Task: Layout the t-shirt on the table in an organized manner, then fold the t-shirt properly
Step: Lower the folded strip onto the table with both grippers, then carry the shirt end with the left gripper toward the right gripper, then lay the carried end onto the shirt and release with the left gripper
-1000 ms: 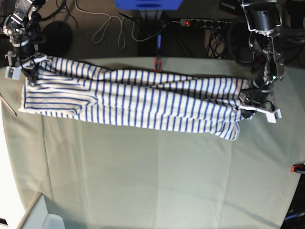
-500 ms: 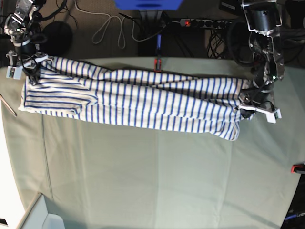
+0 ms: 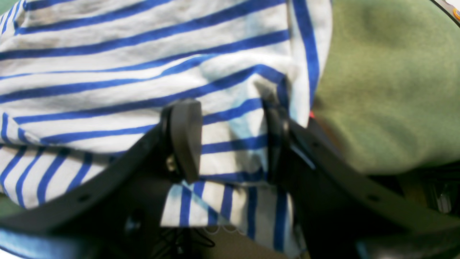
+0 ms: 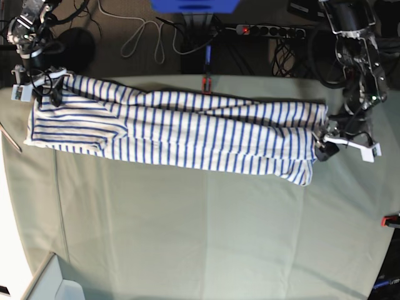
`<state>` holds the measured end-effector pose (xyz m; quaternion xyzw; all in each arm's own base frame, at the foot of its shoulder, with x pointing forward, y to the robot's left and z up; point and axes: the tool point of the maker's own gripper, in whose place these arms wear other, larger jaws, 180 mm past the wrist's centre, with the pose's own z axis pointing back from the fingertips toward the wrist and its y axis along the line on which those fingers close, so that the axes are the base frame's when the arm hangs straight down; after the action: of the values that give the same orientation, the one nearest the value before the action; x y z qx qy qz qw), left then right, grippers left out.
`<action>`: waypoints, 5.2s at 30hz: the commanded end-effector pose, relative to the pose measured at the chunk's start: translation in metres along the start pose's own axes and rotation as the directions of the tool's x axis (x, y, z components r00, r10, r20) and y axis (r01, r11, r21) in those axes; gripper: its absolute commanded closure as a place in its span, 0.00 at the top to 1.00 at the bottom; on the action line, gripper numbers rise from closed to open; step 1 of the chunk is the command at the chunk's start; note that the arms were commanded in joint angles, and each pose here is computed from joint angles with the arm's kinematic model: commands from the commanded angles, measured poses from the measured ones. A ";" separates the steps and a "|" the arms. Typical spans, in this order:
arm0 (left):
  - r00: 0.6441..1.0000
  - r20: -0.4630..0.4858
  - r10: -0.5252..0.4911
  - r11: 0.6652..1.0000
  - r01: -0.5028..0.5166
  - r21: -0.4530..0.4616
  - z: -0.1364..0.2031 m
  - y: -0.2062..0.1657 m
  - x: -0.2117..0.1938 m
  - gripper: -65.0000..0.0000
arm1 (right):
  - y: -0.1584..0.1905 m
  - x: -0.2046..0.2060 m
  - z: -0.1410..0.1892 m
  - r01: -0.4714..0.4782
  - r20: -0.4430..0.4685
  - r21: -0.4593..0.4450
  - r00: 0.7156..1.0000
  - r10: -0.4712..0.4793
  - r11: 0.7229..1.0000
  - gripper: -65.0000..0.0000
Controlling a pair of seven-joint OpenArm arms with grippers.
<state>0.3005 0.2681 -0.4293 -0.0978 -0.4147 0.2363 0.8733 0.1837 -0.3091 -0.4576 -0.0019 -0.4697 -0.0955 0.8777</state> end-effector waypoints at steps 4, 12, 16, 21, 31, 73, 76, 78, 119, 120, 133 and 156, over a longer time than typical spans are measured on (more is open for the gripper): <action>1.000 -0.004 0.019 1.000 -0.019 -0.003 -0.009 0.001 0.001 0.79 | -0.011 0.014 0.002 -0.018 0.034 -0.019 0.999 0.019 1.000 0.44; 0.995 -0.069 0.068 0.998 -0.068 0.004 -0.019 -0.001 -0.026 0.79 | -0.011 0.013 0.002 -0.017 0.033 -0.019 0.999 0.017 1.000 0.44; 0.994 -0.108 0.020 0.999 -0.025 -0.041 -0.023 -0.020 -0.039 0.68 | -0.010 0.014 0.001 -0.015 0.034 -0.018 0.999 0.016 1.000 0.44; 0.992 -0.127 0.008 0.998 -0.016 -0.057 -0.024 -0.028 -0.048 0.41 | -0.010 0.015 0.001 -0.018 0.037 -0.018 0.999 0.019 1.000 0.44; 0.991 -0.135 0.022 0.997 -0.032 -0.071 -0.023 -0.037 -0.054 0.01 | -0.010 0.013 0.001 -0.014 0.033 -0.018 0.999 0.015 1.000 0.44; 0.858 0.093 -0.504 0.603 0.427 -0.674 0.041 -0.345 -0.197 0.00 | 0.007 0.012 -0.004 -0.015 0.036 0.021 0.999 0.015 1.000 0.44; 0.868 0.095 -0.487 0.598 0.411 -0.688 0.047 -0.358 -0.198 0.00 | 0.007 0.012 -0.004 -0.015 0.036 0.021 0.999 0.015 1.000 0.44; 0.870 0.108 -0.482 0.593 0.414 -0.691 0.046 -0.365 -0.193 0.00 | 0.007 0.012 -0.004 -0.015 0.036 0.021 0.999 0.015 1.000 0.44; 0.814 0.257 -0.520 0.446 0.516 -0.731 0.080 -0.378 -0.175 0.61 | 0.004 0.024 -0.009 -0.029 0.055 0.019 0.998 0.028 0.999 0.44; 0.817 0.245 -0.522 0.449 0.507 -0.736 0.077 -0.382 -0.179 0.61 | 0.004 0.024 -0.009 -0.029 0.055 0.019 0.998 0.028 0.999 0.44; 0.938 -0.135 -0.318 0.601 0.090 -0.794 0.048 -0.409 -0.200 0.78 | 0.005 0.029 -0.012 -0.030 0.064 0.020 0.998 0.029 0.999 0.44; 0.958 -0.130 -0.257 0.633 0.065 -0.771 0.035 -0.356 -0.153 0.78 | 0.007 0.029 -0.014 -0.023 0.067 0.023 0.998 0.022 0.999 0.44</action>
<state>0.3003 -0.1075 -0.3998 -0.4238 -0.3616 -0.0491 0.8290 0.2056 -0.2995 -0.4534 0.0090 -0.4793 -0.0815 0.8738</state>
